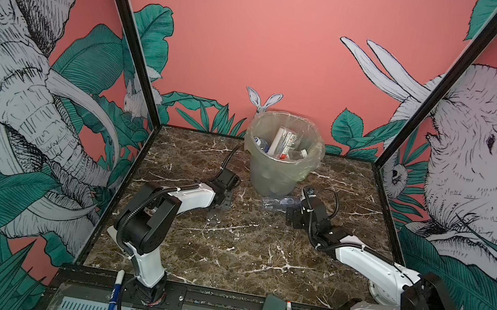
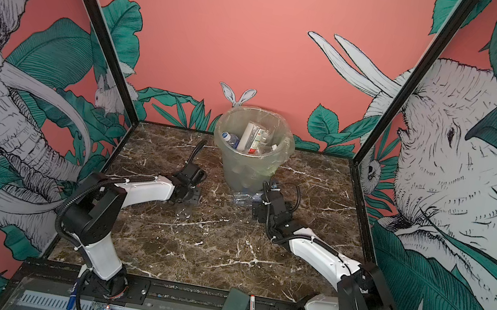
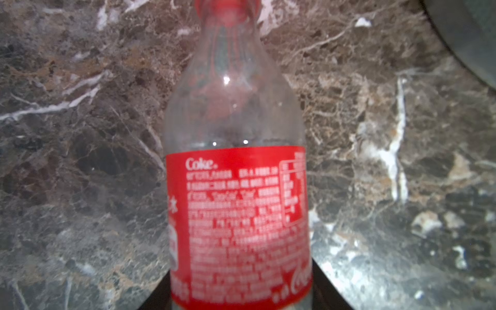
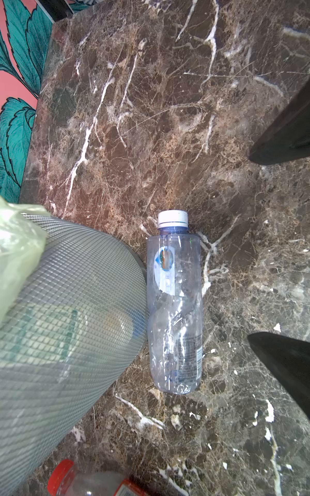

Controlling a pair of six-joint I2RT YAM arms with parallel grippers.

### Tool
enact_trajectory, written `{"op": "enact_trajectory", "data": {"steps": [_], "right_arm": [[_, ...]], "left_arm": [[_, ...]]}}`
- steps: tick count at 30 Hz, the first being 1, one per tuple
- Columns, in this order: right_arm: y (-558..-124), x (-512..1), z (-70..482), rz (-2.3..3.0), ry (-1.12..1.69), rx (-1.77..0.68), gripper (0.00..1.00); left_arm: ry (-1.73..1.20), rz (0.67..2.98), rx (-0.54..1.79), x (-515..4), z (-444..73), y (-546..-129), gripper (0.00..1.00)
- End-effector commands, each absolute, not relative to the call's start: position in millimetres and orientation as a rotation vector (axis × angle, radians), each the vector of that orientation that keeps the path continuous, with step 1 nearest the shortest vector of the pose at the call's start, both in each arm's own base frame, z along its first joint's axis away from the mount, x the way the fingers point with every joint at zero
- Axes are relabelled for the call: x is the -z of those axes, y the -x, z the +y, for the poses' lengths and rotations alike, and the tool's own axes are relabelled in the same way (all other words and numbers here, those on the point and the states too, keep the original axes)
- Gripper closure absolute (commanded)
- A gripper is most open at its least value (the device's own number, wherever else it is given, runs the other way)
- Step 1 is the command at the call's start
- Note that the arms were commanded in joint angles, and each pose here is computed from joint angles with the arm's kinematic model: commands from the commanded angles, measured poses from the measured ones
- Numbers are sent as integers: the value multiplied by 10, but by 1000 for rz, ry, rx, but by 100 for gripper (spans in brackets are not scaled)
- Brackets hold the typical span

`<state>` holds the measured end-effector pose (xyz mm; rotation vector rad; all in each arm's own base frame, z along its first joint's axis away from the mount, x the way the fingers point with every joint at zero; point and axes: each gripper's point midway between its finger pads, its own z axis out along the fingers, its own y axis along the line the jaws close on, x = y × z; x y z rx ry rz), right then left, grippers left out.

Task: Throw the plastic bottles in the bin
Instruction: 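Close the left gripper around the red-labeled cola bottle's middle, then lift the cola bottle upright with the left gripper and raise it over the bin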

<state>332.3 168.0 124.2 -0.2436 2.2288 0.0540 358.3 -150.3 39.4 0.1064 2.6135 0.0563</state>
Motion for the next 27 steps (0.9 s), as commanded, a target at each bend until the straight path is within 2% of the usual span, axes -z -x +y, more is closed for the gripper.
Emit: {"op": "enact_trajectory", "data": {"steps": [1, 10, 27], "right_arm": [[-3404, -1356, 1714, 2204, 221, -68, 1], [-3403, -1353, 1732, 2207, 223, -79, 1], [-3382, -1371, 1720, 2205, 217, -86, 1]], "left_arm": [[-105, 2575, -15, -550, -1469, -3503, 50], [-132, 2473, 84, -790, -1386, -3230, 47], [-203, 2222, 433, -1230, -1319, -2403, 46]]}}
